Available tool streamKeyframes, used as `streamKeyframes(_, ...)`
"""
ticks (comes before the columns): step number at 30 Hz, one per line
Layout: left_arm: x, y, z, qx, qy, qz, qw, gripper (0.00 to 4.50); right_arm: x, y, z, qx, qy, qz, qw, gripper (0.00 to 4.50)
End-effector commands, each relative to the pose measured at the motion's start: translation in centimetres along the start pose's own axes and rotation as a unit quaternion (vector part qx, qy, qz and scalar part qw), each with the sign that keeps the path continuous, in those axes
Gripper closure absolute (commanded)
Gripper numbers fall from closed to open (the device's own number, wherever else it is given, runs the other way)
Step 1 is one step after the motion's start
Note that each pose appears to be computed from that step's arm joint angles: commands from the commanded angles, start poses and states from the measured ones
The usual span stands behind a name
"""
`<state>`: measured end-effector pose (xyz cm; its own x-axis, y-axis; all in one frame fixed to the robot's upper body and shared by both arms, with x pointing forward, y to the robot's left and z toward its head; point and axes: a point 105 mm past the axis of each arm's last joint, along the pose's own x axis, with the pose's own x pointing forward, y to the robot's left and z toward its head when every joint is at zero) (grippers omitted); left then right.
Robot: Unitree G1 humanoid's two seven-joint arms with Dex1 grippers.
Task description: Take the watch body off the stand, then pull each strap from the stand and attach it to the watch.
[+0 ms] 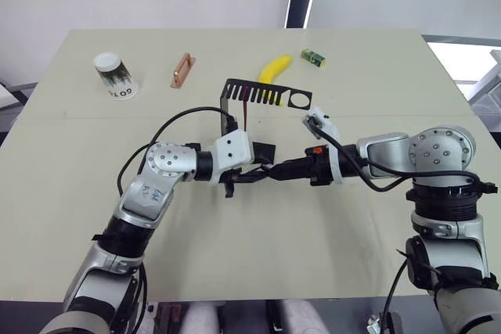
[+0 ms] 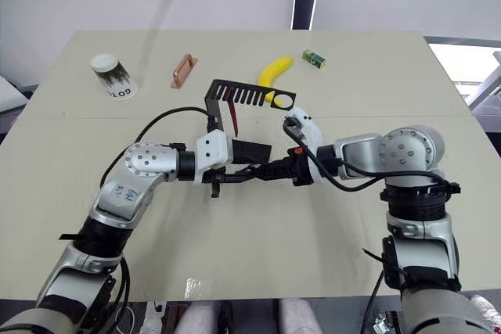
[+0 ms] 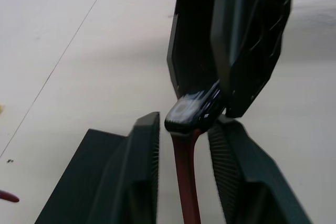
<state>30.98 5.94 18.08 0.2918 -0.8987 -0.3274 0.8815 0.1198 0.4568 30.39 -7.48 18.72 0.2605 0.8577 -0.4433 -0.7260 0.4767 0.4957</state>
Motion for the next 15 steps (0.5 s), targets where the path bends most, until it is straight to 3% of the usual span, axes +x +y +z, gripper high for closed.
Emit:
streamKeyframes(1, -1.6, 0.0, 0.7, 0.008, -0.008, 0.008, 1.0, 0.91, -0.9, 0.7, 0.5, -0.025, -0.011, 0.011, 1.0, 2.98)
streamKeyframes(3, -2.8, -0.4, 0.7, -0.009, -0.009, -0.001, 1.0, 0.13, -1.2, 0.7, 0.4, -0.041, -0.012, 0.007, 0.999, 2.98)
streamKeyframes(4, -3.4, -0.7, 0.8, -0.018, -0.012, -0.009, 1.0, 0.04, -1.4, 0.7, 0.4, -0.051, -0.012, 0.005, 0.999, 2.98)
streamKeyframes(9, -5.7, -1.4, 1.3, -0.062, -0.024, -0.034, 0.997, 0.04, -2.1, 1.5, 0.3, -0.133, -0.021, 0.016, 0.991, 2.98)
streamKeyframes(15, -7.2, -1.6, 2.4, -0.091, -0.057, -0.057, 0.993, 0.04, -2.5, 2.1, 0.0, -0.263, -0.033, 0.028, 0.964, 2.98)
